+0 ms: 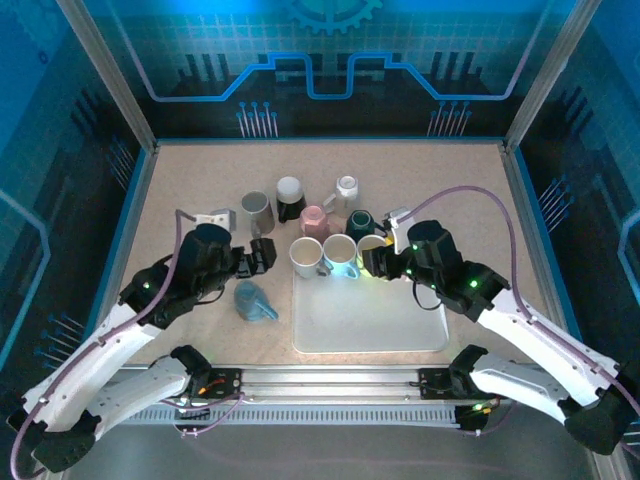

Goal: Turn the mug right side up

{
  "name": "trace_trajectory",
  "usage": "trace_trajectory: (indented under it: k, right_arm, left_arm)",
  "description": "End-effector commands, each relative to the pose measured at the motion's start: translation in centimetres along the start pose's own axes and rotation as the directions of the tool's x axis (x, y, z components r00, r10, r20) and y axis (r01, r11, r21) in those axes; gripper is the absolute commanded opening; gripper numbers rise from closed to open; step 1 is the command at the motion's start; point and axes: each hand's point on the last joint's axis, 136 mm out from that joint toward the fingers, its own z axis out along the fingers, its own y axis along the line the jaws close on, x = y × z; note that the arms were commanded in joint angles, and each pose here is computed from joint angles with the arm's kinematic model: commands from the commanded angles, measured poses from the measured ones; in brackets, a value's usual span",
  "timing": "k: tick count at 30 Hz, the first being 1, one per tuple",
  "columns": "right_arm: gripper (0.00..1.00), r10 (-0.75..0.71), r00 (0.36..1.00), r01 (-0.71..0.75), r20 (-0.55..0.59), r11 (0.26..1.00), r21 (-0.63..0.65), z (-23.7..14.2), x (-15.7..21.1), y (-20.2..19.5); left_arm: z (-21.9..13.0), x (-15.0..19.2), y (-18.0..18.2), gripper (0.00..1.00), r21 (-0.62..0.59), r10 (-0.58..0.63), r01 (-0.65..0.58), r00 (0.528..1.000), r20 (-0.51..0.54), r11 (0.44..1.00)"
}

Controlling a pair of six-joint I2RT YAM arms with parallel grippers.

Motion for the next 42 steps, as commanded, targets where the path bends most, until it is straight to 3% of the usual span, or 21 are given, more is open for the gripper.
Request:
trace_trajectory:
  k: [1, 7, 14, 22, 33, 42]
  right_arm:
    - [0.64, 0.009, 0.998, -0.011, -0.06, 0.999, -0.042, -0.2, 0.2, 1.2]
    - [0.64, 0.054, 0.995, -0.056, -0.079, 0.998, -0.032, 0.0, 0.6, 1.1]
    - [0.64, 0.063, 0.996, -0.065, -0.071, 0.997, -0.033, -0.6, 2.1, 0.7]
    - [0.65, 0.068, 0.996, -0.07, -0.061, 0.997, -0.027, -0.8, 3.3, 0.4]
    - [0.65, 0.082, 0.993, -0.083, -0.082, 0.997, -0.01, -0.3, 5.1, 0.1]
    - [0.65, 0.076, 0.993, -0.078, -0.089, 0.997, -0.018, 0.0, 5.5, 0.4]
  left_arm:
    - [-1.0, 2.1, 3.7, 0.99, -0.209, -0.265, 0.242, 0.96, -0.09, 0.948]
    - [-1.0, 6.0, 5.8, 0.99, -0.405, -0.453, 0.353, 0.872, -0.185, 0.843]
    - [-1.0, 8.6, 7.9, 0.99, -0.549, -0.574, 0.407, 0.801, -0.169, 0.73]
    - [2.2, 9.1, 6.9, 0.99, -0.512, -0.598, 0.443, 0.78, -0.186, 0.736]
    - [6.3, 11.2, 7.8, 0.99, -0.605, -0.622, 0.398, 0.754, -0.213, 0.69]
    - [8.9, 13.8, 8.4, 0.99, -0.613, -0.668, 0.428, 0.707, -0.231, 0.664]
